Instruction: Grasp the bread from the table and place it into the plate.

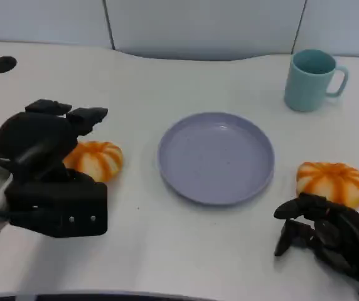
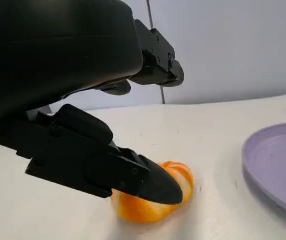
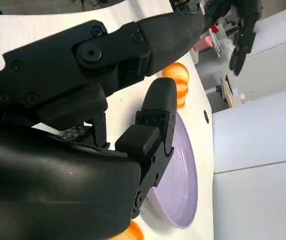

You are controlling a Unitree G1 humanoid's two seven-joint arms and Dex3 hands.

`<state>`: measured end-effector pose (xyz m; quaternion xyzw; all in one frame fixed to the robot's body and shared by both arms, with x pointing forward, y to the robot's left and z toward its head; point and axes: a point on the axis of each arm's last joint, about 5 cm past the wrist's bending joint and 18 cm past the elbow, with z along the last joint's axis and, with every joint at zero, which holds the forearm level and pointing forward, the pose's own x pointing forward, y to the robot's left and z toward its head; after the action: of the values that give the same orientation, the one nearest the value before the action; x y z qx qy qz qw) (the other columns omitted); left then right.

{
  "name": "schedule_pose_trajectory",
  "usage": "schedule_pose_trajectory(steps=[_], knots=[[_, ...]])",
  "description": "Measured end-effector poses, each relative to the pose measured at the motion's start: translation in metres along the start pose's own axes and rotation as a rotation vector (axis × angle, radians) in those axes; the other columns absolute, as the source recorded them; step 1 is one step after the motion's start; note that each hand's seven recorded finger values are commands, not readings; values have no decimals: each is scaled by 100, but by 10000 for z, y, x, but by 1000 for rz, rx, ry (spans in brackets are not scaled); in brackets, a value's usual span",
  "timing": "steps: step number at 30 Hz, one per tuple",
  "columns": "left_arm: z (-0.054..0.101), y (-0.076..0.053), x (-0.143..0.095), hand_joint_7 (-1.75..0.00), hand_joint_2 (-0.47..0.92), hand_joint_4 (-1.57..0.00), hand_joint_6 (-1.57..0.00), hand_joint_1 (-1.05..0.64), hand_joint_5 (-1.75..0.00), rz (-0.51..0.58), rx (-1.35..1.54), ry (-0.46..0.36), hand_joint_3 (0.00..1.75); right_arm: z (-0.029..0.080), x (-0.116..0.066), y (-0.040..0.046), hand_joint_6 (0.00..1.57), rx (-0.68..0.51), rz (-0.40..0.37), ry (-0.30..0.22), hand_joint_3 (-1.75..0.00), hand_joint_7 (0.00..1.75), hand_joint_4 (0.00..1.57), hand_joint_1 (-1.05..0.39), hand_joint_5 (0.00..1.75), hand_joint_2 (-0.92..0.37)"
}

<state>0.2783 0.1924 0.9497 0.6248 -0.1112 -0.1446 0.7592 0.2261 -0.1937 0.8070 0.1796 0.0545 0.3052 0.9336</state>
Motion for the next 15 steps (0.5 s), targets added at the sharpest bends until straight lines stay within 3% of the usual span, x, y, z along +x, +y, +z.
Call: schedule_pose_trajectory(steps=[5,15], knots=[[-3,-38,153,0,88,-6,-21,-84,-18,-96,9,33,0,0,-17,-23,75,29,2,0,-11,80,67,-53,132,-92],[24,-242,474,0,86,-3,-16,-85,-16,-307,23,142,0,-6,-23,-29,77,43,12,-10,-11,78,67,-54,132,-92]])
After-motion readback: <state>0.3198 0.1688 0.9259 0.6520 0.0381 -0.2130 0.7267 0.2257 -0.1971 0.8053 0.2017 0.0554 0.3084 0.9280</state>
